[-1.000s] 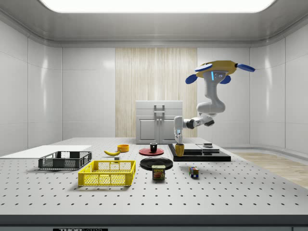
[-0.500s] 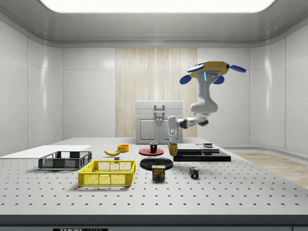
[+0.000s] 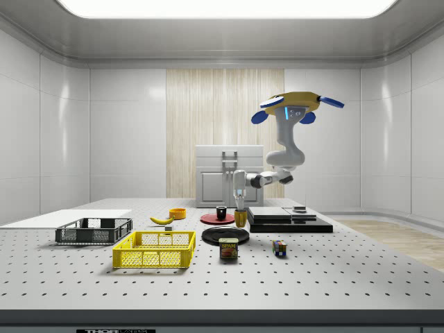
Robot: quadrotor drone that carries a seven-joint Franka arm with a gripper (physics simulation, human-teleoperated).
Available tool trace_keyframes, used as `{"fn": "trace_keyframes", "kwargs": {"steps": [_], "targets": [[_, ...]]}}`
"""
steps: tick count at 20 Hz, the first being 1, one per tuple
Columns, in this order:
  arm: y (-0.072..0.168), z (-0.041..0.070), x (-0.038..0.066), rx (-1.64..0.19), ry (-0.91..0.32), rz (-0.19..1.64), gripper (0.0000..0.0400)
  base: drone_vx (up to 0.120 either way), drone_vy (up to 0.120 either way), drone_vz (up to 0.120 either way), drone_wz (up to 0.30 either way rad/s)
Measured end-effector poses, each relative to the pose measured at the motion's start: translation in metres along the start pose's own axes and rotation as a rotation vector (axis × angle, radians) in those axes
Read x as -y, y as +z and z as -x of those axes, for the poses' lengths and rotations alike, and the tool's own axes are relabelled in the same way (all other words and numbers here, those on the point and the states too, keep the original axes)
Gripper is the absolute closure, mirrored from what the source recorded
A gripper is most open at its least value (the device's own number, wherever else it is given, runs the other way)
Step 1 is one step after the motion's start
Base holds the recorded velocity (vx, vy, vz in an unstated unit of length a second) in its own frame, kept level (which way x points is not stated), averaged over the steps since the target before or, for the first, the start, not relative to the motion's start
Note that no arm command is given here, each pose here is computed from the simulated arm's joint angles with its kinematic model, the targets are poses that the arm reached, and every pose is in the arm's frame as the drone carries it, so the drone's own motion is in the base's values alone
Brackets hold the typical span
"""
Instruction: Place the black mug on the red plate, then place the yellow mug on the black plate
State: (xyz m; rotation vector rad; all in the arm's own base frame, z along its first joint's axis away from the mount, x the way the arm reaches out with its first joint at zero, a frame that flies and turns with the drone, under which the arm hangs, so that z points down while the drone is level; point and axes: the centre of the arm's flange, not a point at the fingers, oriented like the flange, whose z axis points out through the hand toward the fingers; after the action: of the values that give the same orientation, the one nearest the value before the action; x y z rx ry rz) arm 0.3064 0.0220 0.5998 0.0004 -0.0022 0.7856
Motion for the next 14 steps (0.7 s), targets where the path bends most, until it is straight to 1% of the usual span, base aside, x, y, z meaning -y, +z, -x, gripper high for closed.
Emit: {"fn": "trace_keyframes", "kwargs": {"steps": [14], "targets": [[0.0000, 0.0000, 0.0000, 0.000, 0.000, 0.000, 0.0290, 0.120, 0.000, 0.000, 0.000]]}}
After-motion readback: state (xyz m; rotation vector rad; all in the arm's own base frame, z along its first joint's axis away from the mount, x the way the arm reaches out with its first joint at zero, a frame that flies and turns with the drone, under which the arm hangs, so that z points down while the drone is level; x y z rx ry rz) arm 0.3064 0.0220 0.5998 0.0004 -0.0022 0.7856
